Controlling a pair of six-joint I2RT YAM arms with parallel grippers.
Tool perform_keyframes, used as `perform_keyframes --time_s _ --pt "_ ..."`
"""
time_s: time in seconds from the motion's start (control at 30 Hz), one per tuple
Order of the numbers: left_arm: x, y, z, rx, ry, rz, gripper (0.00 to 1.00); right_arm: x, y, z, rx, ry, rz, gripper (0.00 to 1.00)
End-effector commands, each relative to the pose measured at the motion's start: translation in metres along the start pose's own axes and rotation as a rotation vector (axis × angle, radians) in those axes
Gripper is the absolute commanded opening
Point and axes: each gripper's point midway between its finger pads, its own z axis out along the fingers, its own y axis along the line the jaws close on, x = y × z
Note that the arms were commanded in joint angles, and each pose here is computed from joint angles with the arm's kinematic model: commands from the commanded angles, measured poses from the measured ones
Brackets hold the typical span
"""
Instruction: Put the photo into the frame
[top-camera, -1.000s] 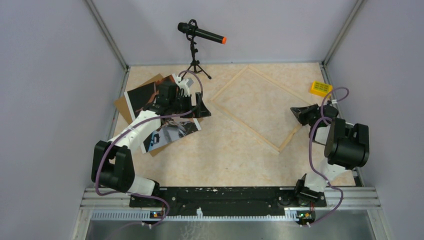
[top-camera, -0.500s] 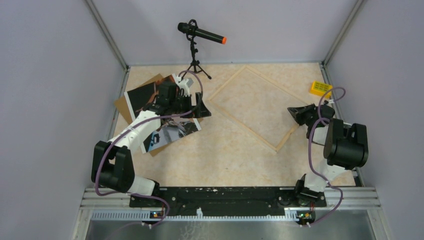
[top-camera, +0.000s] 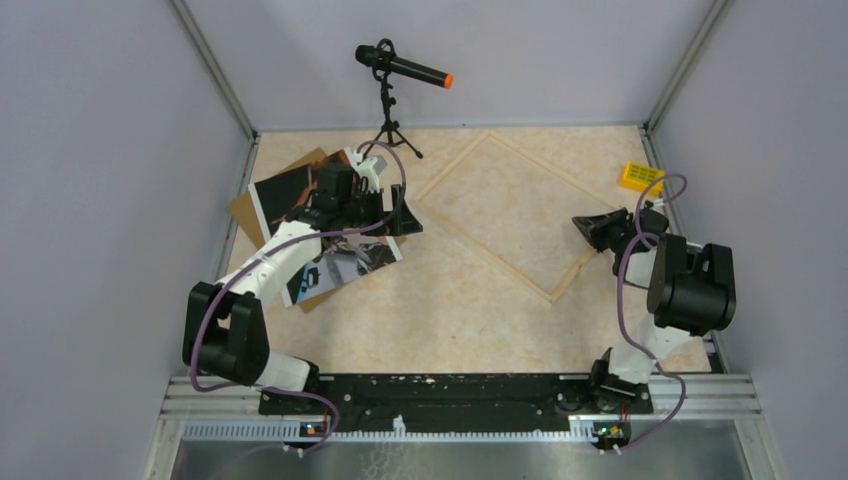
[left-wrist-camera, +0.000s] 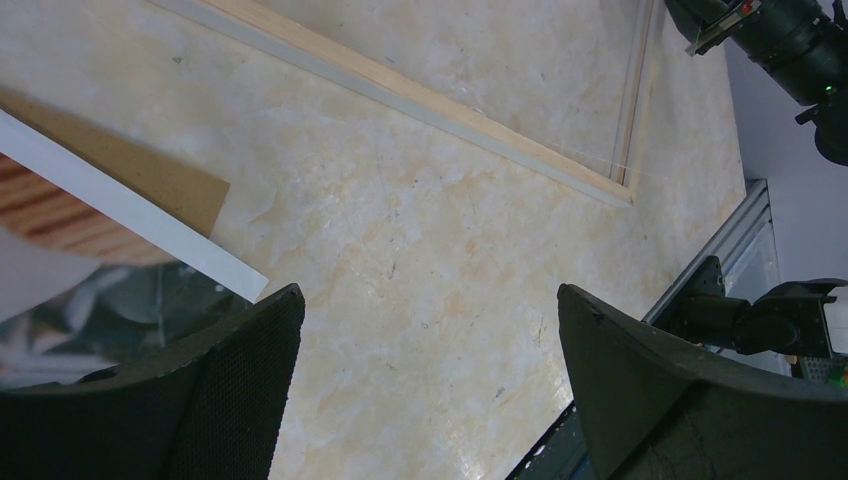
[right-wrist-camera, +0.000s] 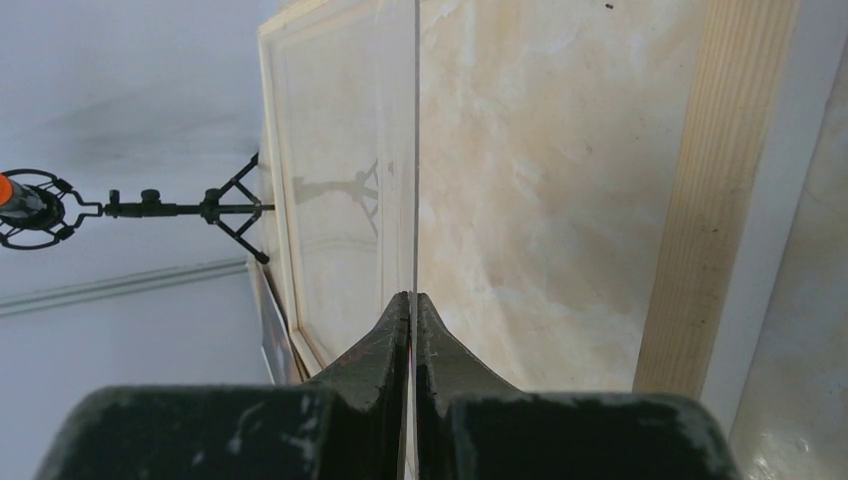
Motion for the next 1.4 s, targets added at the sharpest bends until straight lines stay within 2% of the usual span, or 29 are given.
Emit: perform_keyframes --time_s 0.0,0.47,0.67,0.77,0.87,1.03,1.2,1.37 --pt "-0.012 -0.010 -0.008 0.029 -0.052 0.043 0.99 0.000 0.011 0.007 -0.036 0.031 -0.045 0.00" --pt "-0.011 -0.010 -0.006 0.034 -0.046 0.039 0.99 -0.002 0.004 0.013 0.035 0.076 -0.061 0.00" --pt "-0.011 -0.010 -0.006 0.037 -0.046 0.039 0.99 -0.005 0.006 0.014 0.051 0.085 -0.094 0.13" --pt "-0.011 -0.010 -0.006 0.039 -0.046 0.040 0.98 -0.007 0.013 0.011 0.051 0.078 -0.133 0.26" --pt "-0.010 -0.010 -0.005 0.042 -0.042 0.038 0.98 -0.009 0.017 0.009 0.082 0.079 -0.165 0.34" --pt "-0.011 -0.011 -0.006 0.041 -0.045 0.041 0.99 -0.014 0.015 -0.004 0.188 0.065 -0.221 0.45" --pt "-0.010 -0.011 -0.006 0.045 -0.041 0.038 0.98 -0.023 0.011 -0.031 0.340 0.056 -0.299 0.63" --pt "-0.010 -0.012 -0.006 0.052 -0.039 0.036 0.99 -0.043 0.010 -0.062 0.492 0.003 -0.398 0.70"
